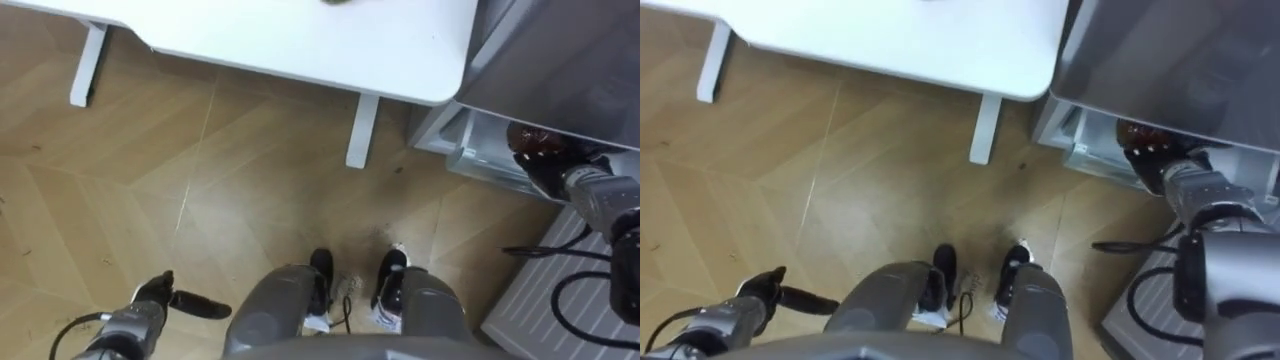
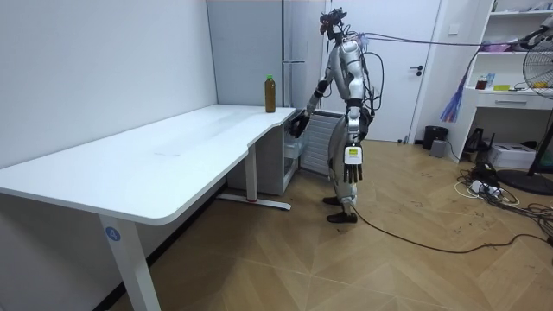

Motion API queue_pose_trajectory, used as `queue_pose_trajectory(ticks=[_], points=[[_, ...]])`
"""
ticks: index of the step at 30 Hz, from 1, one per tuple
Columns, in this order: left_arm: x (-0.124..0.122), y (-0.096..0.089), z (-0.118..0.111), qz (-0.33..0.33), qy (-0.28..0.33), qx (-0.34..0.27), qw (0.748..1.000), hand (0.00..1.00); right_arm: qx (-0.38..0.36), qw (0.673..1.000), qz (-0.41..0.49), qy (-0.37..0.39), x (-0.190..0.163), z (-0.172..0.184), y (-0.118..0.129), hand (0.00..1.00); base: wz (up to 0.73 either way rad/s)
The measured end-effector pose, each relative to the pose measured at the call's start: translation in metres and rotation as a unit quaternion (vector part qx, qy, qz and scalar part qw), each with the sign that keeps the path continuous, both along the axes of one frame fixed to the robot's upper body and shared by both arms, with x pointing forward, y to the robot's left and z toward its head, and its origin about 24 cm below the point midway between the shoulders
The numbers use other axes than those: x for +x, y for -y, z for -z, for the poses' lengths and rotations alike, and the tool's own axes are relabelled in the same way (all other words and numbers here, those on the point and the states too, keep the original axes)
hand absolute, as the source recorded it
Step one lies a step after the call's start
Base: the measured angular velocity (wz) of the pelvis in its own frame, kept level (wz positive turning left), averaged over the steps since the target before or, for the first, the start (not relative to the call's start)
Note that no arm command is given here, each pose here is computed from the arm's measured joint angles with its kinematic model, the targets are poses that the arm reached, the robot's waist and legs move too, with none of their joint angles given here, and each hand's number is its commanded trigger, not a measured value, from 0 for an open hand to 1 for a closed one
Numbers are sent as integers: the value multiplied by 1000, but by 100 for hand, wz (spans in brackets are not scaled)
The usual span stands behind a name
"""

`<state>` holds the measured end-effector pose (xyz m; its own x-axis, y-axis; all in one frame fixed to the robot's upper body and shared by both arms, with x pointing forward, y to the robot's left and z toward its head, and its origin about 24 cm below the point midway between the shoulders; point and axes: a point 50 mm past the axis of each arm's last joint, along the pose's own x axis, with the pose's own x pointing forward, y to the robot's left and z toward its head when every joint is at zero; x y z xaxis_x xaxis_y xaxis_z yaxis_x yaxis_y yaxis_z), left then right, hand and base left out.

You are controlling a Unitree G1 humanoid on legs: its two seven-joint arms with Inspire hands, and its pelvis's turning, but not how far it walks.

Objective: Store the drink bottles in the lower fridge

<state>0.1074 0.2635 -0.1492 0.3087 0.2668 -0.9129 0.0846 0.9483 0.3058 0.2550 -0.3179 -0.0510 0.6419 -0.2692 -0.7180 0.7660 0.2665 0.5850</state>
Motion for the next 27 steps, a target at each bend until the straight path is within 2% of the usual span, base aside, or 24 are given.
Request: queue_pose_trajectory(ticks=[10, 17, 22, 27], points=[[-9, -3, 1, -20, -5, -6, 1000, 0, 15, 999, -2, -44, -32, 26, -3, 0, -2], [-15, -4, 2, -22, -12, -4, 1000, 0, 23, 998, -8, -51, -34, 29, -8, 0, 0], [-26, -5, 4, -27, -28, -4, 999, 0, 23, 999, -9, -49, -33, 29, -8, 0, 1], [-49, -10, 6, -60, -48, -2, 997, 0, 11, 997, -21, -69, -45, 35, -7, 0, 0]])
